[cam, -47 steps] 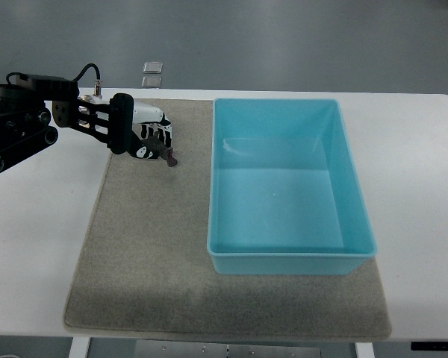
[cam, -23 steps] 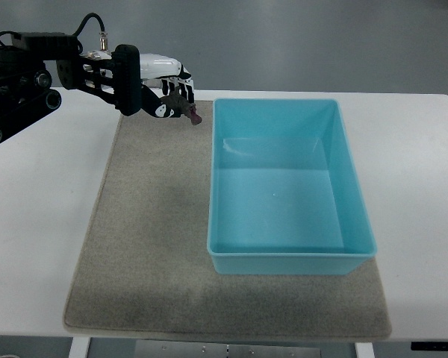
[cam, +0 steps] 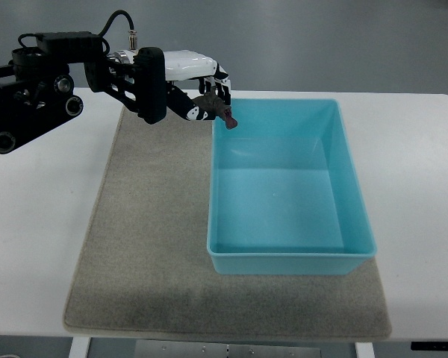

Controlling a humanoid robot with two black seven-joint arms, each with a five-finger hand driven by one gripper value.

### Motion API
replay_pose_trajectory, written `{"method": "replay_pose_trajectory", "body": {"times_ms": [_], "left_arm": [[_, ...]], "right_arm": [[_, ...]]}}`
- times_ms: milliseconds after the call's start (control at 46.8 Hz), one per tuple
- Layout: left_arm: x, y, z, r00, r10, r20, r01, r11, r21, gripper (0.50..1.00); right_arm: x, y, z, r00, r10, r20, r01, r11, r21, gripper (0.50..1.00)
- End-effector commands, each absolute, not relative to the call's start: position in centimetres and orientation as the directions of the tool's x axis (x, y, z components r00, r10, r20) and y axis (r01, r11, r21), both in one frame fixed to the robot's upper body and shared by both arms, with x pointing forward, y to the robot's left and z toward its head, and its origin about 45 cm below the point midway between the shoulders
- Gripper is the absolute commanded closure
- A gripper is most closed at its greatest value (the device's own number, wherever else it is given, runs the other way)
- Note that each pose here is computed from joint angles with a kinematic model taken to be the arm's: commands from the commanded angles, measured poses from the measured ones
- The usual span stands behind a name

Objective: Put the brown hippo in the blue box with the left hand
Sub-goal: 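Lift the hippo with the left hand and carry it over the blue box, then open the left hand fingers to drop the hippo into the box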

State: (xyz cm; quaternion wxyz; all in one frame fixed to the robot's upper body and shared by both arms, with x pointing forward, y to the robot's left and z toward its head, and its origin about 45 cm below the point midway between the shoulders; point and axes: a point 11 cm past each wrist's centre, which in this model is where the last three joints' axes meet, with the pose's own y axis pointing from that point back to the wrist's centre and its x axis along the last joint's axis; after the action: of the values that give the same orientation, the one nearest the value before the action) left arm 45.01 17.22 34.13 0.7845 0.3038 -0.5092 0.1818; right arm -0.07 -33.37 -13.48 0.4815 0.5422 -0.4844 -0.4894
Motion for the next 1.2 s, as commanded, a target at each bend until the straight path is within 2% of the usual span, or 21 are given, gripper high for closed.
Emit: {"method": "replay_pose_trajectory", "body": {"times_ms": [0, 663, 1176], "left_arm": [[44.5, 16.4, 34.3, 0.408, -0.023, 0.913, -0.578, 0.768, 0.278, 1.0], [42.1, 10.4, 33.1, 0.437, -0.037, 0.899, -0.454, 0.853, 0.257, 1.0], [40.7, 7.5, 31.2, 0.48, -0.042, 0.876, -0.394, 0.882, 0.259, 1.0]], "right_arm": [[-0.1, -33.4, -13.5, 0.051, -0.997, -0.064, -0.054, -0.067, 0.996, 0.564], [-0.1, -33.4, -13.5, 0.051, -0.997, -0.064, -0.054, -0.067, 0.996, 0.564], [-0.1, -33.4, -13.5, 0.053, -0.997, -0.064, -0.053, -0.067, 0.996, 0.564]]}}
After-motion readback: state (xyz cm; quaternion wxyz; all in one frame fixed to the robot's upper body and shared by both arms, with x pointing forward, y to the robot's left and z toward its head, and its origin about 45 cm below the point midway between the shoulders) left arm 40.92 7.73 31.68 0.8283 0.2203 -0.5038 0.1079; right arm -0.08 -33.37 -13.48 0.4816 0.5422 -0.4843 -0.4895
